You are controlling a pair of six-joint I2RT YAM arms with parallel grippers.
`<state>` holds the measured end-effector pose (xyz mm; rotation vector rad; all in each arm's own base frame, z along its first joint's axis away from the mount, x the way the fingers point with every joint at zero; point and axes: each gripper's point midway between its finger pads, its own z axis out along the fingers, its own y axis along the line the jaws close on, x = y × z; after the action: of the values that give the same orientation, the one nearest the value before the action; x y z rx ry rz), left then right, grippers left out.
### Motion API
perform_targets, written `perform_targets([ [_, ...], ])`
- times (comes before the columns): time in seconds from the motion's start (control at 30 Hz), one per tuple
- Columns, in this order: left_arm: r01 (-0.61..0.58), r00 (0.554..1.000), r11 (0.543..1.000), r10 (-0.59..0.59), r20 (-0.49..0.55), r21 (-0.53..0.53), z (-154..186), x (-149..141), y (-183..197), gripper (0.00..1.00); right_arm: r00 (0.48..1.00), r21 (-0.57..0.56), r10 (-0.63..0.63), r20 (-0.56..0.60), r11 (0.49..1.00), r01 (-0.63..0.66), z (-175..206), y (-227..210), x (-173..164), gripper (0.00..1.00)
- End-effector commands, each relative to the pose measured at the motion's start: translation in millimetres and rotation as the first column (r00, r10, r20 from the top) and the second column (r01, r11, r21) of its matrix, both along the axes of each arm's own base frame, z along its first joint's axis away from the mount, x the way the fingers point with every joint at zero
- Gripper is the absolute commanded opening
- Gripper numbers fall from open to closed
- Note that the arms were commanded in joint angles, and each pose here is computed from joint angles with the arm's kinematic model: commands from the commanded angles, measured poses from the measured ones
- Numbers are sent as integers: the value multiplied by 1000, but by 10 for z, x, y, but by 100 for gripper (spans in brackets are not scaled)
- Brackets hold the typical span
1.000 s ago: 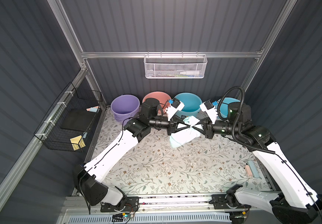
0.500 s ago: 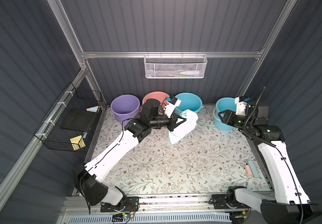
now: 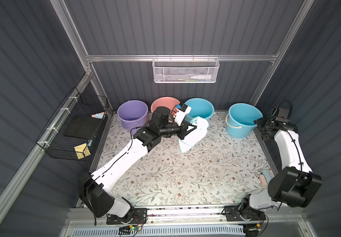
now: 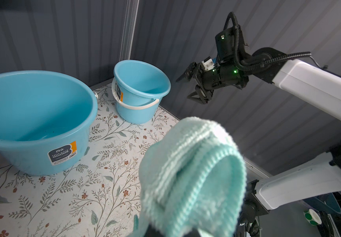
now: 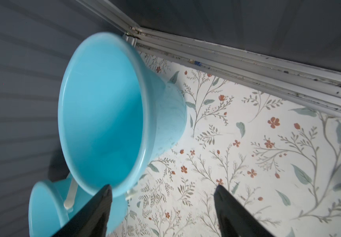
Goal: Wipe the inside of the bucket with a cloth
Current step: Pick up the bucket from the corner of the board.
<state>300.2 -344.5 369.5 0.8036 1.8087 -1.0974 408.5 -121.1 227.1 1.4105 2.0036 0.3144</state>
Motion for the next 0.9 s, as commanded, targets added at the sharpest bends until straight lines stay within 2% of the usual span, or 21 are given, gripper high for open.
perform_targets([
  [0.0, -13, 1000, 1000, 14, 23, -15, 37, 40, 20, 0, 995, 48, -100, -10, 994, 100, -2, -121, 129, 78],
  [0.33, -27, 999, 1000, 27, 18, -2, -5, 109, 49, 0, 987, 157, -96, -130, 981, 116, -545, -228, 545, 65],
  [0.5, -35, 999, 999, 35, 17, 4, -9, 138, 72, 1, 979, 218, -88, -183, 967, 128, -770, -232, 592, 52],
  [0.57, -41, 999, 999, 41, 17, 4, -1, 138, 87, 1, 979, 225, -88, -184, 966, 129, -797, -229, 585, 43],
  [0.77, -52, 998, 999, 52, 18, 1, 28, 139, 129, 2, 978, 214, -104, -181, 966, 142, -760, -229, 472, 18],
  [0.87, -60, 998, 998, 60, 19, 0, 46, 142, 146, 2, 978, 207, -104, -178, 968, 141, -712, -222, 388, 9],
])
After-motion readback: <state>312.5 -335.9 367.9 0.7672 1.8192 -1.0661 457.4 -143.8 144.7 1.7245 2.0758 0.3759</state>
